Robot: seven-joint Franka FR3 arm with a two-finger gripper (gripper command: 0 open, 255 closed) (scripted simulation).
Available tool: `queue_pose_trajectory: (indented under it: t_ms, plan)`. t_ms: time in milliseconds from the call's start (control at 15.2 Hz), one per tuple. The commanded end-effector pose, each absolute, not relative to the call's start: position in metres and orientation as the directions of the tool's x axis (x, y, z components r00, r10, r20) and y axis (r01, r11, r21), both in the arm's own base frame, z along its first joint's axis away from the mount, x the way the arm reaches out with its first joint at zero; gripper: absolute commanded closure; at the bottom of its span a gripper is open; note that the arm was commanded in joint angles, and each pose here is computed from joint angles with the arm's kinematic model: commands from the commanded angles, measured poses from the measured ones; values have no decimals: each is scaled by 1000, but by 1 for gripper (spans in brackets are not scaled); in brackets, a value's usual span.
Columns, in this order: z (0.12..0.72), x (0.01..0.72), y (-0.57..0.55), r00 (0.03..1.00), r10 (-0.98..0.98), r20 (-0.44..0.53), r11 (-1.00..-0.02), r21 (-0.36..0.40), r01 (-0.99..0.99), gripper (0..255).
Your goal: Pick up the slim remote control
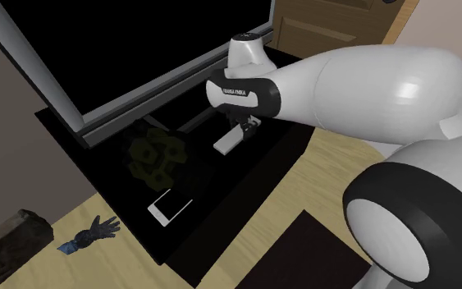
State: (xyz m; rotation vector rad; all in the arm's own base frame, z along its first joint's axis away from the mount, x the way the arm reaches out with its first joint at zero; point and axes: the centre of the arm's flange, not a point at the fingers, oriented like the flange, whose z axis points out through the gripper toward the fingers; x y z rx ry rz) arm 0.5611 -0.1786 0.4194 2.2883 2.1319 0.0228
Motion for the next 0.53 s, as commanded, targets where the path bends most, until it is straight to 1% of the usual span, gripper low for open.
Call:
queue_pose_trajectory:
  t_ms: [0,330,462]
  plan:
    - [430,561,-178,71,998,1,-71,20,997,255]
    - [456,561,-178,71,998,1,-71,20,997,255]
    - [457,561,-178,71,998,1,-71,20,997,255]
